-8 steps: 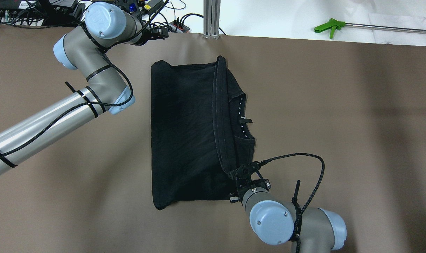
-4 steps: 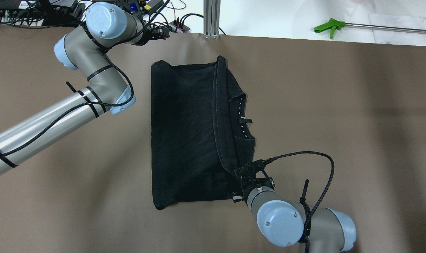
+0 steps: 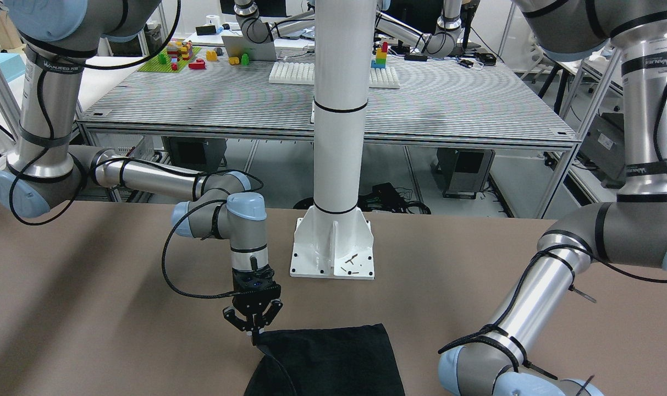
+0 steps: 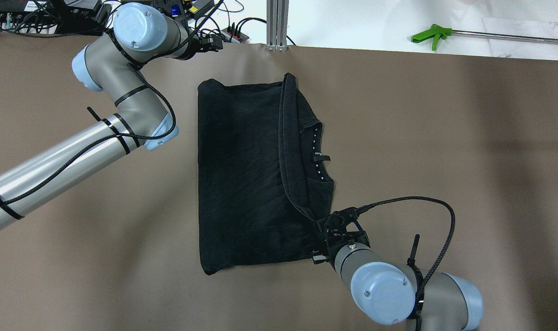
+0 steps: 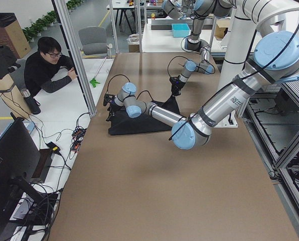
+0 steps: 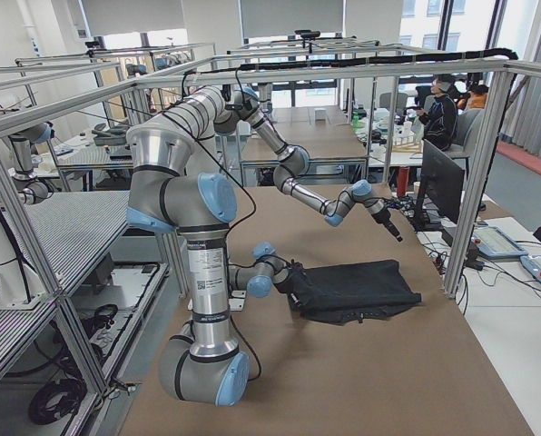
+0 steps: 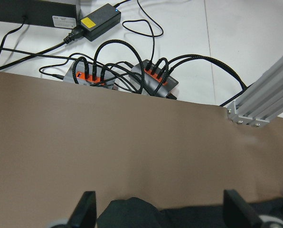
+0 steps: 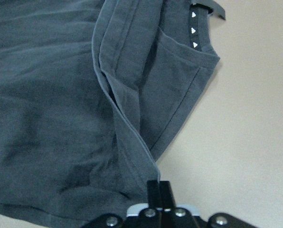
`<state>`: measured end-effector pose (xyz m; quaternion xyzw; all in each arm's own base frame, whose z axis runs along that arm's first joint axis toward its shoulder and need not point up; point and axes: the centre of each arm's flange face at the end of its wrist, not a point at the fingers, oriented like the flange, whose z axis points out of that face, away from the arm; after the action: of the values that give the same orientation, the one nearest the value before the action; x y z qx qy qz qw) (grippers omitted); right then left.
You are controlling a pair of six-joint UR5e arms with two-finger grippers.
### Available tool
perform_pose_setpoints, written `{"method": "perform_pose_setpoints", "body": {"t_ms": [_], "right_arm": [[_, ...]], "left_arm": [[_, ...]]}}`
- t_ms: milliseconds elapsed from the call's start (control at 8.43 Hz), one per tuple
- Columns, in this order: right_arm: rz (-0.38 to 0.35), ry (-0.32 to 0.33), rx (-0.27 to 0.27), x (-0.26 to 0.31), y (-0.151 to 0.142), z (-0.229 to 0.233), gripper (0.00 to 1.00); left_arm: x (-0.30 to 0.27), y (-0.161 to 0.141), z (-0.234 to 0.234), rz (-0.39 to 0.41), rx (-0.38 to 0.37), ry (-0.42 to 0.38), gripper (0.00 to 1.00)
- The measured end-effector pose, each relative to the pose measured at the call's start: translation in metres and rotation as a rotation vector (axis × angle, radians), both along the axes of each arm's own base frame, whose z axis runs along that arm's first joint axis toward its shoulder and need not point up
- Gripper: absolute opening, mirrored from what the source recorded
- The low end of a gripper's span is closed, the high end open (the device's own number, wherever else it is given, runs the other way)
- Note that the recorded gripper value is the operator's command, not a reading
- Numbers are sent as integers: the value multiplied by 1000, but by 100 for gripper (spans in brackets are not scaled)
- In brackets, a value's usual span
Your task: Fold clothes
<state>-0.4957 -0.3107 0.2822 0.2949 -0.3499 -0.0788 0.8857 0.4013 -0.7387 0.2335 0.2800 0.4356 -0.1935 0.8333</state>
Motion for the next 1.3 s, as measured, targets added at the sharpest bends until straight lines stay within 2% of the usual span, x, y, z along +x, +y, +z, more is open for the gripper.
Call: {"method": "perform_pose_setpoints", "body": {"t_ms": [593, 712, 830, 949, 1068, 1305], "right_arm": [[4, 1, -2, 20, 4, 8, 0], [0, -1, -11, 22, 3, 9, 0], [-13, -16, -49, 28, -4, 11, 0], [-42, -84, -149, 39, -11, 15, 0], [-38, -235, -304, 54, -10, 25, 0], [-30, -593, -565, 100, 13, 68, 0]], "left_arm": [[2, 3, -5, 3, 7, 7, 94], [2, 3, -5, 3, 7, 7, 94], [2, 3, -5, 3, 8, 7, 94], [2, 3, -4, 4, 8, 6, 94], [2, 4, -3, 4, 8, 5, 94], [1, 5, -2, 4, 10, 7, 94]]}}
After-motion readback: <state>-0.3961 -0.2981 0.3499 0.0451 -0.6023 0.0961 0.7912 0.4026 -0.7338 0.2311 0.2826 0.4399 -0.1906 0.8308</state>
